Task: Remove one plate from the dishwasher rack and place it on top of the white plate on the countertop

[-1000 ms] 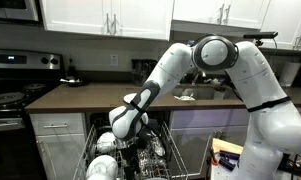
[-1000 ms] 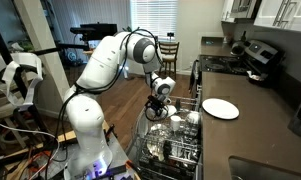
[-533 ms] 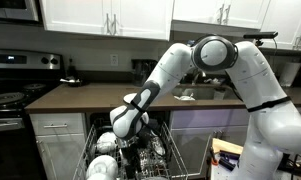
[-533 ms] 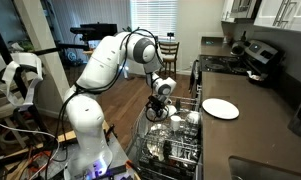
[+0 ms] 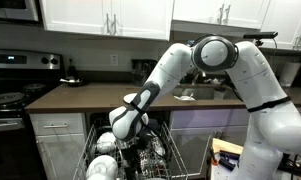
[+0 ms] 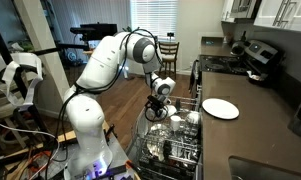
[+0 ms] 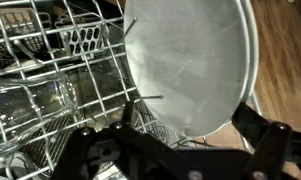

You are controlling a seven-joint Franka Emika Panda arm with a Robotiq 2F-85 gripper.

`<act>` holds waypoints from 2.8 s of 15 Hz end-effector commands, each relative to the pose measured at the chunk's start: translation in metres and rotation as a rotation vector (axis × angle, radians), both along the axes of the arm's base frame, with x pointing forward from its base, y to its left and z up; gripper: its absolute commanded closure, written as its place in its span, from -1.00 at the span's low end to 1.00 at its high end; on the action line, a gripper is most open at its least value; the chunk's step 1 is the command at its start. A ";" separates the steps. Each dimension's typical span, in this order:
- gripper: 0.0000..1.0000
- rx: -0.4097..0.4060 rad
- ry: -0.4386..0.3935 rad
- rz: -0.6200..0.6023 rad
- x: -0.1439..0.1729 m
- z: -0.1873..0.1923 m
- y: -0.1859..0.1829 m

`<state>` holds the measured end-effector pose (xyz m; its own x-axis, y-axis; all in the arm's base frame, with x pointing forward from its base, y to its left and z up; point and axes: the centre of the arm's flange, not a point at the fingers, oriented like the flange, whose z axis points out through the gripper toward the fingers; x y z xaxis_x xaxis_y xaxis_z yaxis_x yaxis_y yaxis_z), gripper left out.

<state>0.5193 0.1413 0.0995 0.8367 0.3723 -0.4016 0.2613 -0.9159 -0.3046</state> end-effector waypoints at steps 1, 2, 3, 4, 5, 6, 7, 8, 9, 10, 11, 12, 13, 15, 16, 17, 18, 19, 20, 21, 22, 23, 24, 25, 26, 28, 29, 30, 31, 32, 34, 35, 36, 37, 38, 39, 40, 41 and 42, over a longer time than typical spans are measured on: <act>-1.00 -0.035 0.020 -0.008 -0.013 0.001 0.009; -1.00 -0.042 0.024 -0.012 -0.016 0.001 0.010; -1.00 -0.048 0.027 -0.016 -0.017 0.001 0.011; -1.00 -0.053 0.033 -0.021 -0.020 0.001 0.011; -1.00 -0.060 0.039 -0.027 -0.021 0.001 0.012; -1.00 -0.068 0.044 -0.033 -0.023 0.002 0.012; -1.00 -0.075 0.048 -0.040 -0.025 0.002 0.012; -1.00 -0.082 0.049 -0.047 -0.026 0.002 0.011; -1.00 -0.087 0.048 -0.055 -0.027 0.003 0.010; -1.00 -0.091 0.046 -0.062 -0.027 0.005 0.007; -1.00 -0.096 0.042 -0.069 -0.026 0.006 0.004; -1.00 -0.097 0.038 -0.074 -0.026 0.009 0.002; -1.00 -0.100 0.035 -0.078 -0.027 0.012 0.002; -1.00 -0.113 0.029 -0.079 -0.029 0.019 0.004; -1.00 -0.118 0.025 -0.079 -0.029 0.022 0.004; -1.00 -0.123 0.024 -0.079 -0.030 0.025 0.005; -1.00 -0.125 0.020 -0.077 -0.030 0.027 0.005; -1.00 -0.128 0.018 -0.077 -0.031 0.030 0.006; -1.00 -0.127 0.016 -0.074 -0.031 0.031 0.006; -1.00 -0.127 0.017 -0.072 -0.032 0.032 0.006; -1.00 -0.126 0.019 -0.070 -0.034 0.032 0.007; -1.00 -0.127 0.022 -0.069 -0.036 0.031 0.007; -1.00 -0.129 0.025 -0.069 -0.038 0.030 0.007; -1.00 -0.129 0.028 -0.069 -0.040 0.029 0.006; -1.00 -0.128 0.031 -0.068 -0.041 0.029 0.005; -1.00 -0.129 0.030 -0.063 -0.041 0.030 0.006; -1.00 -0.132 0.026 -0.058 -0.040 0.032 0.007; -1.00 -0.138 0.019 -0.053 -0.037 0.036 0.009; -1.00 -0.141 0.010 -0.044 -0.034 0.039 0.010; -1.00 -0.145 -0.002 -0.032 -0.030 0.043 0.011; -1.00 -0.153 -0.026 -0.014 -0.023 0.050 0.012; -1.00 -0.158 -0.036 -0.008 -0.020 0.052 0.011; -1.00 -0.161 -0.049 -0.001 -0.016 0.053 0.010; -1.00 -0.158 -0.058 0.004 -0.012 0.052 0.007; -1.00 -0.157 -0.064 0.005 -0.009 0.052 0.006; -1.00 -0.154 -0.067 0.006 -0.006 0.050 0.004; -1.00 -0.153 -0.070 0.005 -0.004 0.048 0.002; -1.00 -0.148 -0.072 0.006 -0.002 0.048 0.001; -1.00 -0.144 -0.073 0.006 0.000 0.046 0.000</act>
<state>0.5118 0.1441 0.1471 0.8658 0.3107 -0.3923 0.2706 -0.9501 -0.1552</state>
